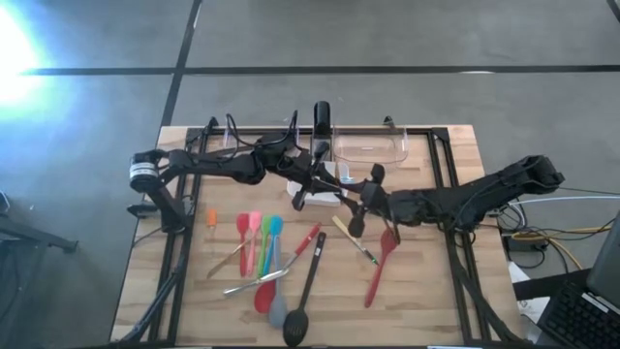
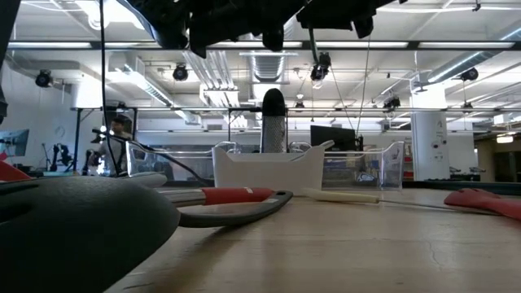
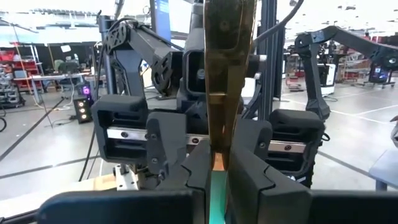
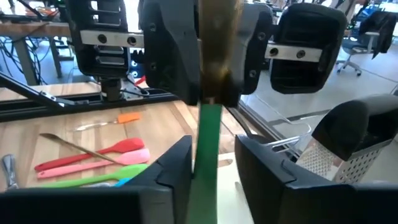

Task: Pick & Place Kitchen Items
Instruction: Put the green table knife into the white bin

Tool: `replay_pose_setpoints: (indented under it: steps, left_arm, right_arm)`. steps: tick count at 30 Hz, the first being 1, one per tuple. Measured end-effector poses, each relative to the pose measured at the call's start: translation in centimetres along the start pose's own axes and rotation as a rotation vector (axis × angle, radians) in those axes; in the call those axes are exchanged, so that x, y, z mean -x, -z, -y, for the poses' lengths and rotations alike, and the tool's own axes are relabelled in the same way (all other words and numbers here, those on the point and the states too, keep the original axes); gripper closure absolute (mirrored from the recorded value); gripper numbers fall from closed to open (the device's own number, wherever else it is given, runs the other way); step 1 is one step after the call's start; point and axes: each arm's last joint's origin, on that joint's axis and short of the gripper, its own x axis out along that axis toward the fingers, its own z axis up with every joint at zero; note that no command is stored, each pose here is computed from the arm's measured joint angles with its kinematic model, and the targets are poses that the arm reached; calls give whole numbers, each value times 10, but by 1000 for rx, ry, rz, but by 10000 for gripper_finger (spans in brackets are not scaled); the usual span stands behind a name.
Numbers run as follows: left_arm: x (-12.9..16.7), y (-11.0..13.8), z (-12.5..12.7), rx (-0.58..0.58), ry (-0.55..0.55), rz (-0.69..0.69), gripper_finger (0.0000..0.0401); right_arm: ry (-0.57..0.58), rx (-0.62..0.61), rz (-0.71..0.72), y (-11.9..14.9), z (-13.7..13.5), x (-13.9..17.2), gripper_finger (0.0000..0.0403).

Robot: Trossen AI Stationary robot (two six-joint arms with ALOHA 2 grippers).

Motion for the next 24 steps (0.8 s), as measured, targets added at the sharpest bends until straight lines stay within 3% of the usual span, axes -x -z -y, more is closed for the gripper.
replay_pose_setpoints:
  steps: [5,10,17,21,24]
  left_arm:
    - [0,0,0,-5,-5,-4,366]
    - [0,0,0,8,-13,-5,359]
    - [10,2,4,146,-33,-140,267]
    - [25,-3,13,173,-93,-302,220]
    - [38,-8,22,192,-180,-406,206]
  right_arm:
    - [-5,8,8,-5,1,3,373]
    - [-12,23,3,-7,4,7,374]
    - [48,39,-20,-30,22,29,374]
    - [141,73,-151,-36,38,41,374]
    - [217,74,-271,-42,54,44,374]
